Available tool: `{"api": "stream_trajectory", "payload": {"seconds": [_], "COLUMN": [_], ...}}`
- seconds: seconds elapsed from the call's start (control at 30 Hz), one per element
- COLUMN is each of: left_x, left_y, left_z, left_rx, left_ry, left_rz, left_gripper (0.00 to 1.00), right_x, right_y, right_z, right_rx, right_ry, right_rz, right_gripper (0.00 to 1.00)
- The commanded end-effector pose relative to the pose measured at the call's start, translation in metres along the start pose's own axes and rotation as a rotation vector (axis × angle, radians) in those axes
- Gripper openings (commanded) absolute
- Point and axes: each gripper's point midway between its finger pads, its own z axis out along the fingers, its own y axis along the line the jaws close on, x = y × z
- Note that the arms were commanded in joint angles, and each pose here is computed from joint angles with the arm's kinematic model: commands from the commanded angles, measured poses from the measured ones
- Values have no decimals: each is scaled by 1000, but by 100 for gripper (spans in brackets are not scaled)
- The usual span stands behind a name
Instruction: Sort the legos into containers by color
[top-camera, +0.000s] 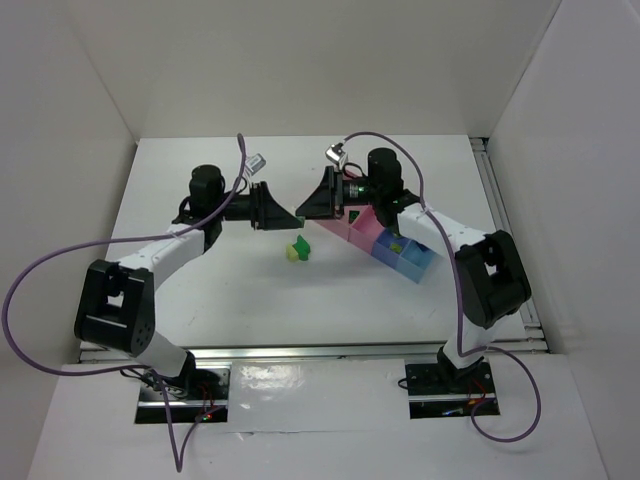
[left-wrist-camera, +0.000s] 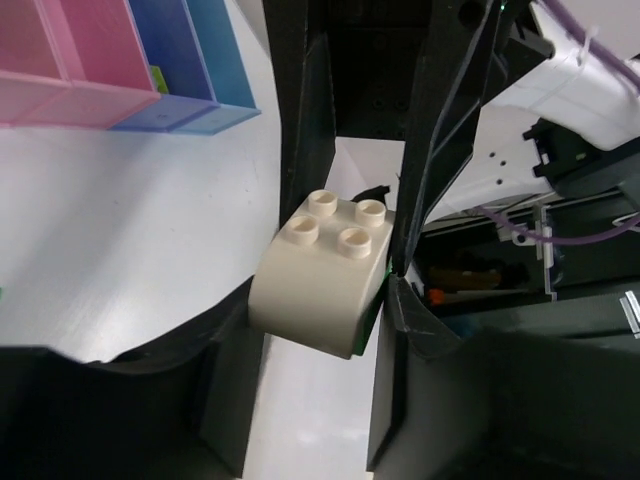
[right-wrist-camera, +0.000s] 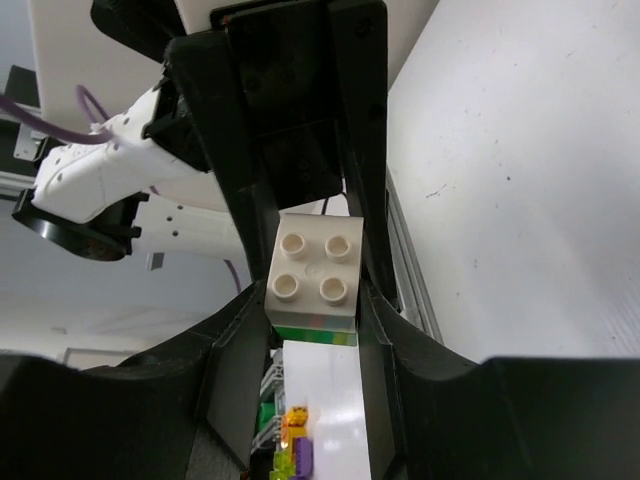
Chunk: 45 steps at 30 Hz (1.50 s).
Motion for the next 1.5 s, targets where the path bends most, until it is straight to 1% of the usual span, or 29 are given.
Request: {"api": "stream_trajectory", "payload": {"seconds": [0.0, 0.03, 0.13, 0.23, 0.27, 0.3, 0.33, 0.37, 0.4, 0.47, 0.57, 0.6, 0.63, 0.67, 0.7, 0.73, 0.83, 0.9, 0.93, 0.97, 1.03, 1.07, 1.17, 1.2, 1.23, 1.27, 1.33, 1.37, 1.47], "left_x": [-12, -12, -12, -7, -8, -4, -4, -5, -2, -4, -7, -9, -10, -11, -9, -13, -16, -23, -32, -32, -46, -46, -67, -69, -76, -82, -85, -91, -105], "left_y": [-24, -25, -24, -18, -18, -14, -13, -12, -6, -5, 0, 2, 1, 1, 4, 3, 10, 15, 24, 35, 37, 52, 63, 76, 74, 83, 100, 99, 118], "left_z": [0, 0, 0, 0, 0, -1, -1, -1, -1, 0, 2, 3, 3, 3, 3, 4, 6, 13, 18, 23, 32, 35, 44, 46, 52, 54, 63, 69, 89], "left_rx": [73, 75, 68, 52, 49, 37, 31, 18, -4, -4, -8, -11, -12, -14, -22, -26, -40, -53, -71, -115, -119, -139, -213, -241, -242, -281, -317, -341, -426], "left_ry": [-19, -22, -16, -2, 1, 12, 17, 16, 21, 21, 25, 29, 31, 33, 42, 33, 22, 8, 6, 14, 16, 24, -9, -9, -8, -30, -34, -32, -49], "left_rz": [97, 106, 98, 83, 85, 73, 71, 76, 63, 62, 48, 35, 51, 53, 36, 55, 20, 19, 18, 6, 20, -3, -2, -29, -21, -40, -75, -82, -74], "left_gripper": [43, 40, 34, 21, 17, 6, 0, 0, 0, 0, 0, 0, 0, 0, 0, 0, 0, 0, 0, 0, 0, 0, 0, 0, 0, 0, 0, 0, 0], "right_x": [-2, -3, -3, -9, -15, -24, -31, -37, -47, -55, -67, -74, -74, -76, -77, -81, -80, -80, -80, -80, -76, -77, -81, -70, -71, -74, -66, -64, -61], "right_y": [12, 11, 11, 6, 0, -9, -13, -7, -19, -16, -29, -22, -38, -43, -41, -48, -55, -58, -71, -77, -93, -99, -115, -125, -125, -127, -135, -137, -143], "right_z": [-4, -3, -3, -6, -10, -21, -29, -40, -55, -71, -87, -92, -100, -108, -113, -124, -134, -132, -131, -130, -130, -131, -149, -154, -157, -163, -168, -170, -179], "right_rx": [-40, -35, -35, -5, 32, 70, 96, 114, 154, 177, 293, 322, 421, 463, 486, 519, 498, 486, 507, 511, 545, 596, 741, 795, 816, 856, 903, 921, 982], "right_ry": [-4, -12, -12, -52, -97, -143, -186, -236, -319, -385, -451, -472, -495, -517, -536, -564, -608, -607, -606, -603, -585, -584, -613, -588, -585, -593, -579, -573, -572], "right_rz": [-49, -49, -49, -38, -32, -11, -9, -12, 12, 8, -6, -34, -30, -32, -43, -25, 26, 28, 50, 57, 72, 65, 41, 71, 61, 41, 65, 60, 60], "right_gripper": [22, 22, 22, 22, 22, 20, 20, 20, 19, 19, 19, 19, 19, 19, 19, 19, 19, 19, 19, 19, 19, 19, 19, 19, 19, 19, 19, 19, 19]}}
